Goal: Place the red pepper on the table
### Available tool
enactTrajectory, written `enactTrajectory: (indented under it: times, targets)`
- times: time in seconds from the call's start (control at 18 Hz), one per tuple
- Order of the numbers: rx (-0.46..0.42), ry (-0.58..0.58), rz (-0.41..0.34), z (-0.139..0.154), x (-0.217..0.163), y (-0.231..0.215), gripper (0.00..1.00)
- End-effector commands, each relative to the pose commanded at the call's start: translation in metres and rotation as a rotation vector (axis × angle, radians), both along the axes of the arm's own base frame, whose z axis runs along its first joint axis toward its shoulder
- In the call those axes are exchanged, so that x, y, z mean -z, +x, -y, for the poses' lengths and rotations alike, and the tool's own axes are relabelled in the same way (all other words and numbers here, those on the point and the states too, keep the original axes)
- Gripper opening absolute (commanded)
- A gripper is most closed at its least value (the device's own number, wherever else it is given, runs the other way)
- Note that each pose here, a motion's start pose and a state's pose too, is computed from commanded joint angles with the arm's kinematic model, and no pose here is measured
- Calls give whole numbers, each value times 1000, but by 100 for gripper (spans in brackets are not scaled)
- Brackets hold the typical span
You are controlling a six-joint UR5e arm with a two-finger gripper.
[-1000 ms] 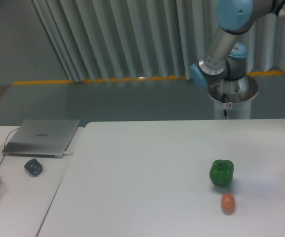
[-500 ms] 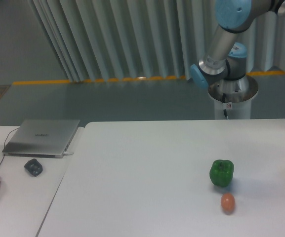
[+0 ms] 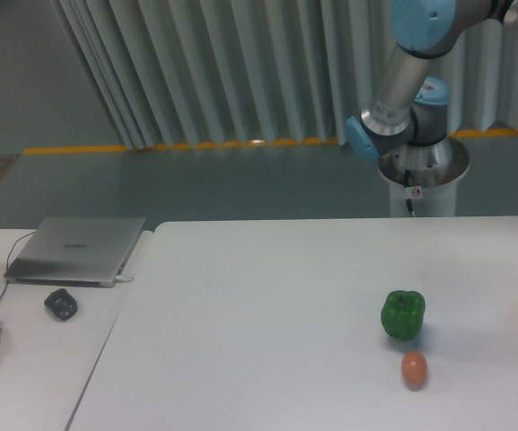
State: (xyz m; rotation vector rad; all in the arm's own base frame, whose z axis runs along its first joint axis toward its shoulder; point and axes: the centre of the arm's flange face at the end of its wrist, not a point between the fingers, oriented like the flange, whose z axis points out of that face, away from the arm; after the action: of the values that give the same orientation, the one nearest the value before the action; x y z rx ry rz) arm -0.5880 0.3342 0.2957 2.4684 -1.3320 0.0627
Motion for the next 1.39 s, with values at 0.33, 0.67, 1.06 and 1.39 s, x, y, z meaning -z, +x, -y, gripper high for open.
enactTrajectory:
  times: [0.33,0.67,1.06,1.39]
  targets:
    - [-8,1,6,4,8,-7,96]
    - [-22,1,7,6,11,-9,91]
    - [-24,-3,2,4,11,-10,77]
    - [-24,-4,2,4,11,-10,65]
